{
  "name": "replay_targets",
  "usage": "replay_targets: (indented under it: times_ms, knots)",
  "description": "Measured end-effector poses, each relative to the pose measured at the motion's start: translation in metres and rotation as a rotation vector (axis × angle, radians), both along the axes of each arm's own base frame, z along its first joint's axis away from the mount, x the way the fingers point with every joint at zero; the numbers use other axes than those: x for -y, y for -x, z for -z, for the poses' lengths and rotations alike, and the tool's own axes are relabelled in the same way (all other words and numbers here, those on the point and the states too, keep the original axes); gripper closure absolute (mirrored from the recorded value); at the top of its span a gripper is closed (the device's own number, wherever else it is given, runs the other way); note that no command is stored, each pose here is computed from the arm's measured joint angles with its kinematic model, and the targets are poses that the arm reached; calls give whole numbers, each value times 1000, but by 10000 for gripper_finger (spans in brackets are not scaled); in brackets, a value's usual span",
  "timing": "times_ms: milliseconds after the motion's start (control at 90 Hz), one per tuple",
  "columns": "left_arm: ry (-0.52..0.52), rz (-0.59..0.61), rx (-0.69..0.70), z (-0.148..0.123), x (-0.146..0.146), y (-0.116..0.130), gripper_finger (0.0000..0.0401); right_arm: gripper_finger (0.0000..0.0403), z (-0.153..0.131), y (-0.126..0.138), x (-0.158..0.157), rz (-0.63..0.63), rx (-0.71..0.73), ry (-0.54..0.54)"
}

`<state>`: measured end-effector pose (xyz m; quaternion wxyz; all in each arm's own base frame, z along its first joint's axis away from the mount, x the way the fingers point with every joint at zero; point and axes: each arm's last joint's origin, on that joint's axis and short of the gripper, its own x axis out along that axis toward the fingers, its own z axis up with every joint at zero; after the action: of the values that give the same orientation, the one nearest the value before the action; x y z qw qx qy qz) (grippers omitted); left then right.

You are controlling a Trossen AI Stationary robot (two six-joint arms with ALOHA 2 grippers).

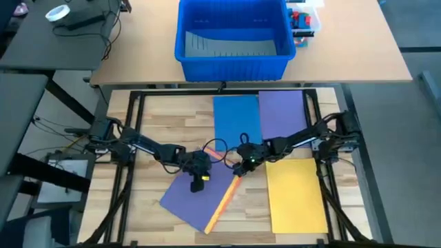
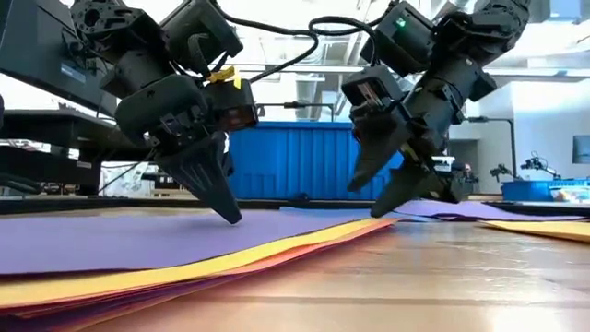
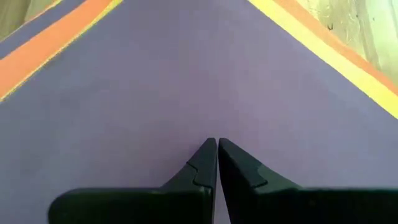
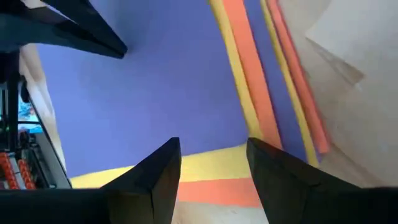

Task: Organize paper
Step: Stack the purple paper on top of the other purple papers

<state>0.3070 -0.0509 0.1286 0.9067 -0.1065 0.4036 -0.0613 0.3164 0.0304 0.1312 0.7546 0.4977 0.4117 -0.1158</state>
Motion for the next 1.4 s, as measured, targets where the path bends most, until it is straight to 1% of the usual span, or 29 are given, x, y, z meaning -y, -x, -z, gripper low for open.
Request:
replay_targets:
  times_ms: [178, 256, 344, 511, 644, 889, 1000, 1056, 1144, 1256, 1400]
  knots:
    - [-2, -2, -1, 0, 0, 0, 401, 227, 2, 3, 1, 9, -37, 1]
    - [-3, -1, -3, 0, 0, 0, 401, 227, 2, 2, 1, 13, -29, 2]
    - [-4, -5, -9, 8, 1, -3, 401, 227, 1, 2, 1, 17, -25, 7]
    - [18, -4, 38, 19, 2, -11, 401, 227, 2, 2, 1, 19, -29, 10]
    - [16, -2, 52, 19, 1, -13, 401, 227, 2, 2, 0, 15, -31, 10]
    - [33, -32, 39, 21, 0, -13, 401, 227, 2, 3, -9, -56, -32, -32]
    - [33, -36, 41, 21, -1, -14, 401, 228, 0, 2, -14, -94, 1, -20]
    - [31, -39, 47, 21, -1, -14, 401, 232, -1, 1, -14, -93, 18, 2]
    - [31, -40, 61, 20, -1, -15, 401, 243, -1, 0, -10, -57, 33, 35]
    - [28, -41, 66, 20, -1, -15, 401, 264, -1, -1, -4, -27, 31, 51]
    - [28, -41, 67, 19, -1, -15, 401, 286, -1, -1, -3, -32, 33, 71]
